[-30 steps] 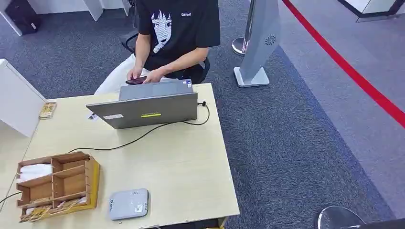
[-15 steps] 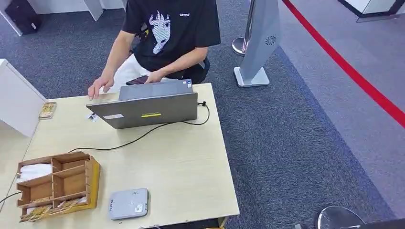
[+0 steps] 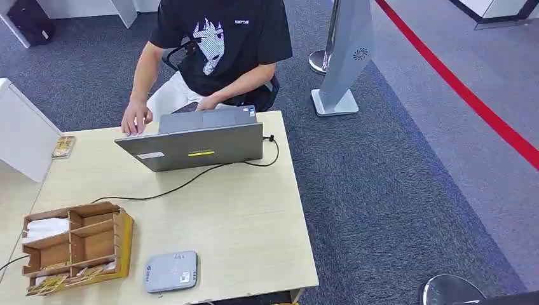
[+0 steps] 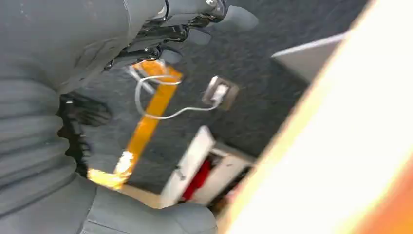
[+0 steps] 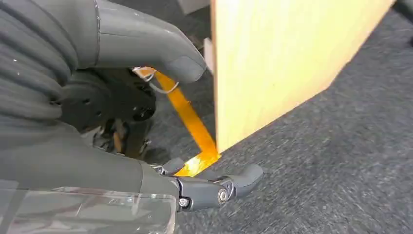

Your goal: Pass the card to the sensor for recognition and then transmit it.

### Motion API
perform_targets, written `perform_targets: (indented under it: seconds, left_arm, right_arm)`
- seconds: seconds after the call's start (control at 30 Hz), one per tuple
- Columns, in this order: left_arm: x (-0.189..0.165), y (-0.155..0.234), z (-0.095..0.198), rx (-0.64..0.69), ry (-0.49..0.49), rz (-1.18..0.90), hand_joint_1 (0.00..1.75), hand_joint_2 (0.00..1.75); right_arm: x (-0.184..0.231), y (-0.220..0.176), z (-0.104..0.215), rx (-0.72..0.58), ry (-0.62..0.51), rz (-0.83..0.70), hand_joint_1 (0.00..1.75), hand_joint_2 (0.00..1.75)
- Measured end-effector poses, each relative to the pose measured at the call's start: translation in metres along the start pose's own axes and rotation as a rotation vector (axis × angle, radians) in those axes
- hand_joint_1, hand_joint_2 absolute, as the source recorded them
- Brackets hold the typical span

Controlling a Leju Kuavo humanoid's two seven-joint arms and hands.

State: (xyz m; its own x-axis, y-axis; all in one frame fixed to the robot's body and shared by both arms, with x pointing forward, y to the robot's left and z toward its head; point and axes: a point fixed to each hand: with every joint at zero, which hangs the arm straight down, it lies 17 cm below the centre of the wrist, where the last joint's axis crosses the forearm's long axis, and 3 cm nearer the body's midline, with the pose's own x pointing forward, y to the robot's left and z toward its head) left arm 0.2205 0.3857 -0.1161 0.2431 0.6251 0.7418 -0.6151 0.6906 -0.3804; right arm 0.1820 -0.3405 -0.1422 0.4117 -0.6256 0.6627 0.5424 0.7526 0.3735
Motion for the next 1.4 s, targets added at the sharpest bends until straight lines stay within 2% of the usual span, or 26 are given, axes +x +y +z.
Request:
perform_targets:
  seconds: [0.33, 0.53, 0.7, 0.87, 1.4]
  left_arm:
    - [0.085, 0.008, 0.027, 0.102, -0.247, 0.001, 0.0, 1.75]
    - [0.149, -0.01, 0.054, 0.089, -0.451, -0.058, 0.0, 1.75]
    - [0.197, -0.043, 0.073, 0.035, -0.613, -0.182, 0.0, 1.75]
    - [0.233, -0.082, 0.078, -0.03, -0.726, -0.344, 0.0, 1.75]
    - [0.292, -0.23, 0.07, -0.284, -0.945, -0.815, 0.0, 1.75]
  right_arm:
    - [0.017, 0.001, 0.003, -0.027, -0.06, -0.098, 0.0, 1.75]
    - [0.021, -0.003, 0.005, -0.071, -0.082, -0.106, 0.0, 1.75]
    - [0.021, -0.006, 0.004, -0.103, -0.091, -0.049, 0.0, 1.75]
    - [0.02, -0.006, 0.004, -0.117, -0.099, 0.015, 0.0, 1.75]
    - [0.025, 0.015, -0.007, -0.096, -0.131, 0.123, 0.0, 1.75]
